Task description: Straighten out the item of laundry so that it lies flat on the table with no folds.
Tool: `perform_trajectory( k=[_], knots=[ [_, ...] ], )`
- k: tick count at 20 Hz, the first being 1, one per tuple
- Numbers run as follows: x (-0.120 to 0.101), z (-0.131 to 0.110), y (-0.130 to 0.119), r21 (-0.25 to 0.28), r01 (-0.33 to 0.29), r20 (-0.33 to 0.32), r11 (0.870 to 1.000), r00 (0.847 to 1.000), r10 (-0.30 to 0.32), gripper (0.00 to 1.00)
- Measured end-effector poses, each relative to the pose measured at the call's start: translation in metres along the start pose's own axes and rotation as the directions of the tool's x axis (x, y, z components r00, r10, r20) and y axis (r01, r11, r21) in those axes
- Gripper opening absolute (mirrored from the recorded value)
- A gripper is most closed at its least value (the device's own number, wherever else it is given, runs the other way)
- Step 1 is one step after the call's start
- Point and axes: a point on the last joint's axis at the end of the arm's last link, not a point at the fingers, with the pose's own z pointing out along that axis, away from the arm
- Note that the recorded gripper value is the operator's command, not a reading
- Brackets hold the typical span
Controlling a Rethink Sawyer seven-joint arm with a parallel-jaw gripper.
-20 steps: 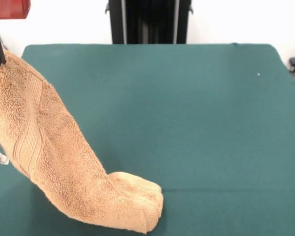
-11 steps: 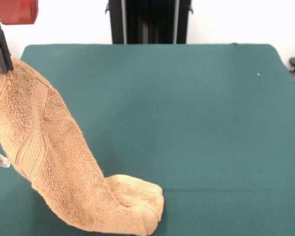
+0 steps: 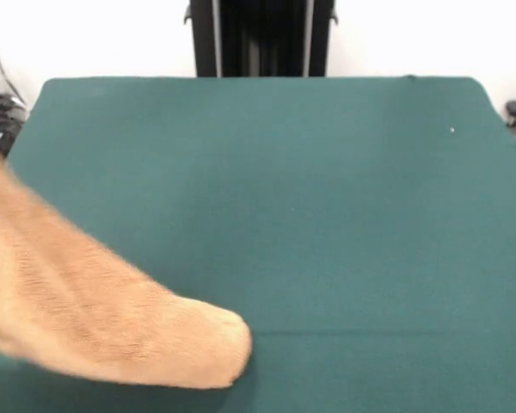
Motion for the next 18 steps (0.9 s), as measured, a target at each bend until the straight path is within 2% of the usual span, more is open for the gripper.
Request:
perform_trajectory(
  k=[1, 4, 10, 14, 18],
  knots=[
    [-0.005, 0.001, -0.016, 0.002, -0.035, 0.015, 0.999, 0.999, 0.035, 0.0],
    [-0.014, 0.004, -0.037, -0.019, -0.081, 0.039, 0.997, 0.996, 0.082, 0.0],
    [-0.031, 0.001, -0.044, -0.064, -0.082, 0.073, 0.995, 0.994, 0.087, 0.0],
    [-0.049, -0.014, -0.029, -0.089, -0.019, 0.107, 0.996, 0.994, 0.029, 0.0],
    [-0.066, -0.038, 0.002, -0.117, 0.092, 0.153, 0.989, 0.985, -0.074, 0.0]
  ],
)
